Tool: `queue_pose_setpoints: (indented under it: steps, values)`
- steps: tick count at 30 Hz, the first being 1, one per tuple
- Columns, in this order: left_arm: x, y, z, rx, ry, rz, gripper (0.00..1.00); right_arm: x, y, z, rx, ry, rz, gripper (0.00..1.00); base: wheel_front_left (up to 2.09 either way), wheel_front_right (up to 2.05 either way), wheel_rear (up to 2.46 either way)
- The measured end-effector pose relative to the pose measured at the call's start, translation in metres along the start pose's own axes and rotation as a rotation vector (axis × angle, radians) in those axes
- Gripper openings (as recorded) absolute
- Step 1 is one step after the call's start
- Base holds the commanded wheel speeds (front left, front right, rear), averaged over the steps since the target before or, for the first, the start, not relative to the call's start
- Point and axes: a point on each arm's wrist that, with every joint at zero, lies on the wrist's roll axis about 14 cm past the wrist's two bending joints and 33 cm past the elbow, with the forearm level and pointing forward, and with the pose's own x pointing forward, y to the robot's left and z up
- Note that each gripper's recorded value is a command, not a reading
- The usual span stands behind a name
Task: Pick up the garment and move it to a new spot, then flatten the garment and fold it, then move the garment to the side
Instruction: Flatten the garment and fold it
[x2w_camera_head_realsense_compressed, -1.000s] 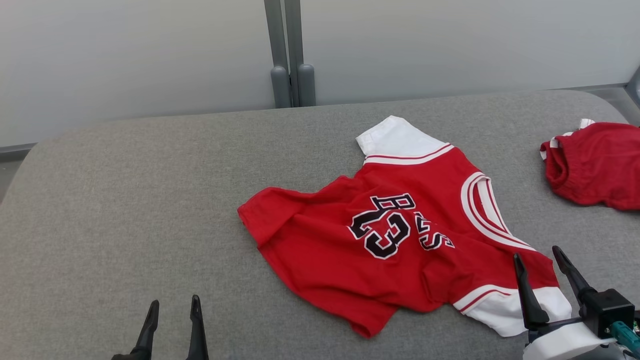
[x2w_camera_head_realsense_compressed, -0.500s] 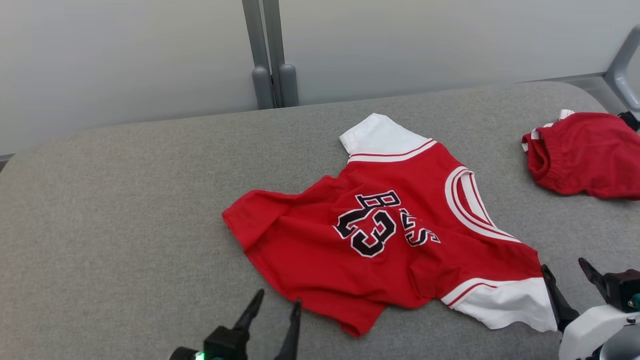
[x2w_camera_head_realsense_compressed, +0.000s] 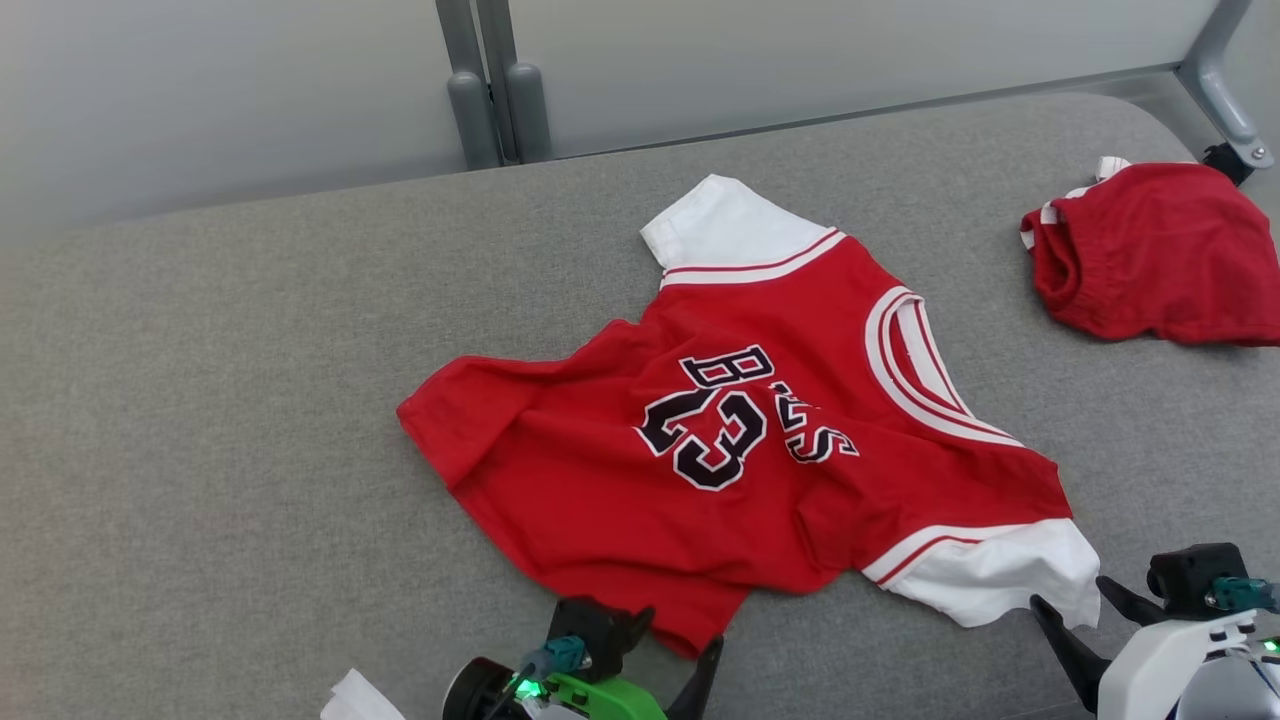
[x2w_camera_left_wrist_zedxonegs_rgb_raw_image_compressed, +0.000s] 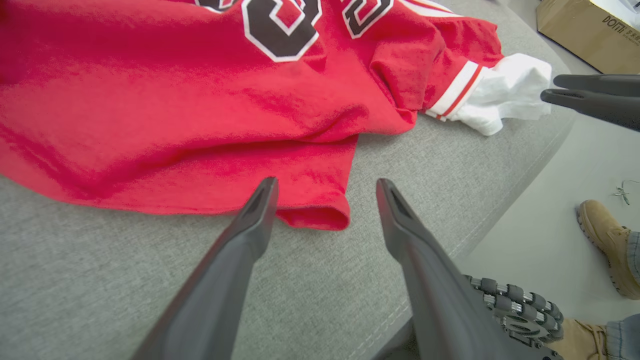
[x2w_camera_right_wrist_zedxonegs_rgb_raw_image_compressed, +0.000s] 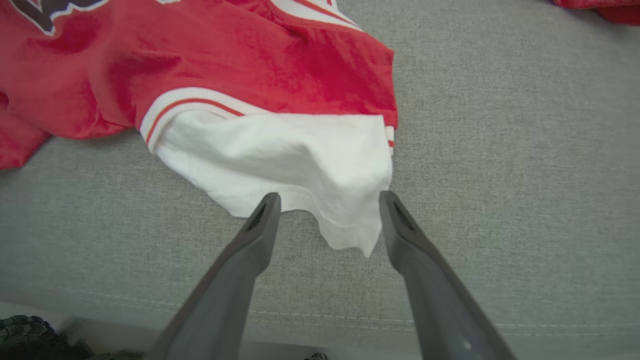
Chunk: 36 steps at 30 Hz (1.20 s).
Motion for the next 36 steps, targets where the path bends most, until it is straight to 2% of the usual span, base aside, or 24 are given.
queue_pose_setpoints:
  steps: [2,17,18,19,20,21,22,23,24,25,26,30,34,36]
  values:
    - [0.005,-0.003,-0.006,-0.024,0.036,-0.019,1.0,0.004,0.003,-0.004,-0.006,0.029,0.014,1.0,0.0,0.0,0.0]
    - [0.036,0.015,-0.038,-0.002,0.209,-0.019,1.0,0.038,0.005,-0.026,-0.041,0.177,0.053,1.0,0.0,0.0,0.0]
    - [0.036,0.015,-0.039,-0.001,0.217,-0.023,0.64,0.039,0.007,-0.028,-0.041,0.186,0.062,1.0,0.0,0.0,0.0]
    - [0.036,0.016,-0.041,0.002,0.225,-0.022,0.43,0.04,0.009,-0.029,-0.036,0.19,0.07,1.0,0.0,0.0,0.0]
    - [0.035,0.018,-0.042,0.008,0.234,-0.019,0.27,0.04,0.011,-0.029,-0.035,0.192,0.077,1.0,0.0,0.0,0.0]
    - [0.035,0.02,-0.042,0.013,0.237,-0.014,0.0,0.041,0.012,-0.03,-0.034,0.192,0.081,1.0,0.0,0.0,0.0]
    - [0.034,0.022,-0.044,0.016,0.244,-0.009,0.0,0.041,0.012,-0.03,-0.034,0.192,0.083,1.0,0.0,0.0,0.0]
    - [0.033,0.023,-0.046,0.019,0.253,-0.007,0.0,0.042,0.012,-0.029,-0.035,0.192,0.085,0.85,0.0,0.0,0.0]
    - [0.032,0.024,-0.047,0.022,0.258,-0.008,0.0,0.042,0.013,-0.029,-0.035,0.187,0.088,0.44,0.0,0.0,0.0]
    - [0.031,0.024,-0.048,0.022,0.262,-0.01,0.0,0.042,0.014,-0.029,-0.034,0.185,0.093,0.3,0.0,0.0,0.0]
    - [0.03,0.023,-0.049,0.021,0.269,-0.013,0.0,0.042,0.015,-0.028,-0.03,0.18,0.097,0.0,0.0,0.0,0.0]
    - [0.023,0.024,-0.051,-0.013,0.266,-0.003,0.0,0.041,0.02,-0.019,0.027,0.135,0.115,0.0,0.0,0.0,0.0]
    - [0.007,0.034,-0.041,-0.103,0.188,0.046,0.0,0.031,0.041,0.022,0.211,-0.024,0.199,0.0,0.0,0.0,0.0]
    - [-0.004,0.04,-0.029,-0.141,0.132,0.067,0.0,0.02,0.032,0.048,0.273,-0.121,0.203,0.0,0.0,0.0,0.0]
